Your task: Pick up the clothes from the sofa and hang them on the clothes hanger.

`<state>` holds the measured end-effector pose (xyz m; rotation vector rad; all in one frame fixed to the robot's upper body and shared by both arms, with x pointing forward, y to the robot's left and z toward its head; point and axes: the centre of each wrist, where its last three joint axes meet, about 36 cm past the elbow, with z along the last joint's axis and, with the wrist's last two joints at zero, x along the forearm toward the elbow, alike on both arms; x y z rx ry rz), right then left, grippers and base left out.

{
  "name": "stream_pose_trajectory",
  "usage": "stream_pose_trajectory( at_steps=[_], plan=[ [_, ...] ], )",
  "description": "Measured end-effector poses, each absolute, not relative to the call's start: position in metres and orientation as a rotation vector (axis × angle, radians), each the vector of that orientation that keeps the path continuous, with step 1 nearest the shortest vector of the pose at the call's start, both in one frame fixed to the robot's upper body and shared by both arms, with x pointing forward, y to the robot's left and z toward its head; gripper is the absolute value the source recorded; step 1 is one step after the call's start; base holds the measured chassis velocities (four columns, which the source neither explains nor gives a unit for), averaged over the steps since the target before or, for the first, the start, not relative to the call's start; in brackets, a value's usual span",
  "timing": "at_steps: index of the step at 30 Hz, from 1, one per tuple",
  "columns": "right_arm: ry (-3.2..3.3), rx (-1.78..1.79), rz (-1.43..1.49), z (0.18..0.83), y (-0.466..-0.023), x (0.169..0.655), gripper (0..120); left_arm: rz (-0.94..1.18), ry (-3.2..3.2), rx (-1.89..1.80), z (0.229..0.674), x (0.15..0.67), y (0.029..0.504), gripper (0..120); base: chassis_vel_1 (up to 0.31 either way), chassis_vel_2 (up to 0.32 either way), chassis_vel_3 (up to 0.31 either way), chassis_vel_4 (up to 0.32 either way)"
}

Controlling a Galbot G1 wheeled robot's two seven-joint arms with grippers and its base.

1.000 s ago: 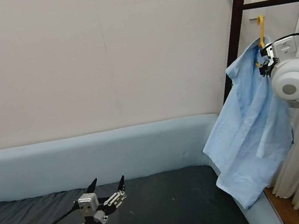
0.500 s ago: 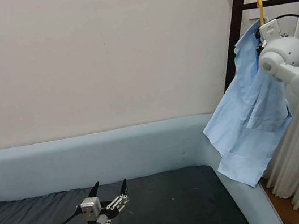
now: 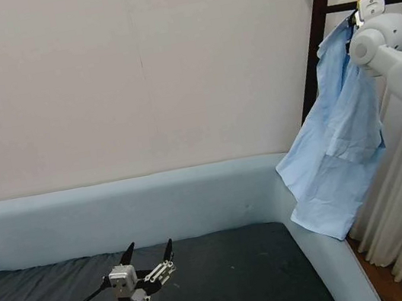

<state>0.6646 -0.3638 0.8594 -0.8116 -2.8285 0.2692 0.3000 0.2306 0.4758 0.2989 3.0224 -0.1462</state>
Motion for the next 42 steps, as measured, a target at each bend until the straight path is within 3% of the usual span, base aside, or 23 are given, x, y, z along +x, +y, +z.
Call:
stream_pose_trajectory(
  at_steps=[11,24,28,30,37,42],
  plan=[
    [-2.822,-0.735,0.205,0.848,-0.376,0.664,8,-0.105,3.023,0.281,0.473,0.296,0.232,100,0.000,0.000,0.000,0.000],
    [-3.106,-0.473,0.421,0.819,-0.375,0.597,52,-0.076,3.036,0.279,0.464,0.290,0.231,100,0.000,0.000,0.000,0.000],
    [-3.348,-0.283,0.331,0.816,-0.381,0.527,72,-0.036,3.015,0.270,0.452,0.286,0.234,100,0.000,0.000,0.000,0.000],
    [-3.384,-0.240,0.317,0.813,-0.381,0.507,76,-0.035,3.015,0.267,0.447,0.284,0.234,100,0.000,0.000,0.000,0.000],
    [-3.522,-0.018,0.146,0.744,-0.357,0.432,97,-0.108,3.016,0.128,0.405,0.277,0.237,100,0.000,0.000,0.000,0.000],
    [-3.461,0.107,0.106,0.602,-0.334,0.386,100,-0.135,3.030,0.074,0.376,0.257,0.238,100,0.035,0.016,0.007,0.003]
  ],
)
